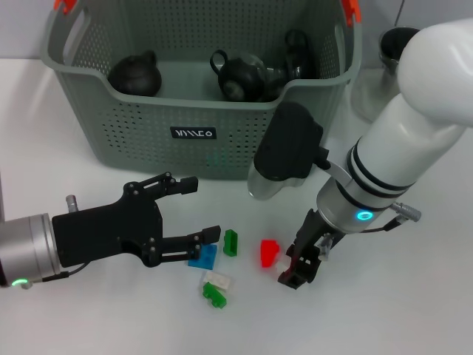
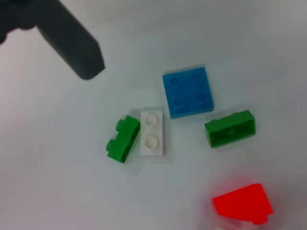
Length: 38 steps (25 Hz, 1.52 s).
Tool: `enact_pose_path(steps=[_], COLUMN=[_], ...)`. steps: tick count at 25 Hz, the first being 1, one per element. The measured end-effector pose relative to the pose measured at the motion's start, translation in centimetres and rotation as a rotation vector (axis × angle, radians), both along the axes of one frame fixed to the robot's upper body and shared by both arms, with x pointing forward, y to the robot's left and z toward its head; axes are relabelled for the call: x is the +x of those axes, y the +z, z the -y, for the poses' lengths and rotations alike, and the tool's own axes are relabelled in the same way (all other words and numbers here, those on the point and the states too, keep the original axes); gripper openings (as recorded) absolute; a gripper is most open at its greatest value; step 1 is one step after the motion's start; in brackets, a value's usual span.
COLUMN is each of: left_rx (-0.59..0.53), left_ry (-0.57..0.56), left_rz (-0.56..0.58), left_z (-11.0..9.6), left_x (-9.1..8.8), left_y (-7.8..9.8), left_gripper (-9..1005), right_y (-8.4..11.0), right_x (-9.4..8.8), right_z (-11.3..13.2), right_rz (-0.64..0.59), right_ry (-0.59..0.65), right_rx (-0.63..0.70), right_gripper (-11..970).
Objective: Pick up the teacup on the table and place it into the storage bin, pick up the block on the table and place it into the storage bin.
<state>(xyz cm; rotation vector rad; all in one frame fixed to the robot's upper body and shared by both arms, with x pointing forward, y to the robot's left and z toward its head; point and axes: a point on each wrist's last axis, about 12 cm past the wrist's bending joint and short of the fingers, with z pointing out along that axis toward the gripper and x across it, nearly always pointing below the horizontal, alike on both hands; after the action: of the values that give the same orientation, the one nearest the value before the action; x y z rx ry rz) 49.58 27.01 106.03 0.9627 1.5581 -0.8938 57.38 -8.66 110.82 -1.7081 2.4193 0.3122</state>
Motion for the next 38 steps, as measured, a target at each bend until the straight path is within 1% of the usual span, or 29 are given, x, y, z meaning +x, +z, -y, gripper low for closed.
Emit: enact_pose_path(steps=[7, 13, 14, 18, 19, 22, 24, 25, 26, 29, 31, 34, 35, 36, 37, 38], left_rx=[0.001, 0.001, 0.001, 0.001, 0.001, 0.001, -0.001, -0.004, -0.009, -0.011, -0.012, -0.011, -0.011, -0.011, -0.010, -0.011], left_ry=[0.002, 0.005, 0.006, 0.009, 0.009, 0.011, 0.014, 0.017, 0.023, 0.025, 0.025, 0.026, 0.026, 0.026, 0.024, 0.023], left_rz=[0.000, -0.002, -0.002, -0.004, -0.003, -0.004, -0.003, -0.003, -0.002, -0.002, -0.001, -0.001, -0.001, 0.000, 0.003, 0.003], left_z=[0.0, -0.1, -0.1, -0.2, -0.2, -0.2, -0.3, -0.3, -0.4, -0.5, -0.5, -0.5, -0.5, -0.4, -0.4, -0.4], left_x=[0.0, -0.1, -0.1, -0.1, -0.2, -0.2, -0.2, -0.2, -0.3, -0.3, -0.3, -0.3, -0.2, -0.2, -0.1, -0.1], left_y=[0.0, -0.1, -0.1, -0.1, -0.1, -0.1, -0.1, -0.1, -0.1, -0.1, -0.1, -0.1, 0.0, 0.0, 0.0, 0.1], left_gripper=[860, 860, 860, 860, 860, 860, 860, 860, 860, 860, 860, 860, 860, 860, 860, 860], right_y=[-0.2, 0.2, 0.3, 1.4, 2.3, 3.1, 4.5, 4.5, 4.9, 6.5, 8.3, 11.5, 13.0, 15.5, 15.5, 18.5], right_x=[-0.2, -0.3, -0.3, -0.4, -0.2, -0.1, 0.0, 0.0, -0.1, -0.1, 0.0, 0.1, 0.2, 0.6, 0.6, 1.6], right_z=[-0.2, -0.2, -0.2, 0.1, 0.6, 1.0, 1.7, 1.7, 1.9, 2.7, 3.2, 3.7, 3.7, 3.4, 3.4, 3.4], right_rz=[0.000, -0.007, -0.003, 0.009, 0.031, 0.049, 0.058, 0.058, 0.057, 0.081, 0.119, 0.185, 0.214, 0.263, 0.263, 0.317], right_ry=[0.022, 0.027, 0.024, 0.013, 0.003, -0.009, -0.030, -0.030, -0.033, -0.048, -0.058, -0.069, -0.064, -0.052, -0.052, -0.055], right_rx=[-0.018, -0.021, -0.020, -0.010, -0.009, -0.009, 0.018, 0.018, 0.027, 0.059, 0.091, 0.181, 0.236, 0.340, 0.340, 0.474], right_gripper=[436, 210, 195, 135, 133, 125, 121, 118, 116, 114, 113, 133, 140, 147, 154, 161])
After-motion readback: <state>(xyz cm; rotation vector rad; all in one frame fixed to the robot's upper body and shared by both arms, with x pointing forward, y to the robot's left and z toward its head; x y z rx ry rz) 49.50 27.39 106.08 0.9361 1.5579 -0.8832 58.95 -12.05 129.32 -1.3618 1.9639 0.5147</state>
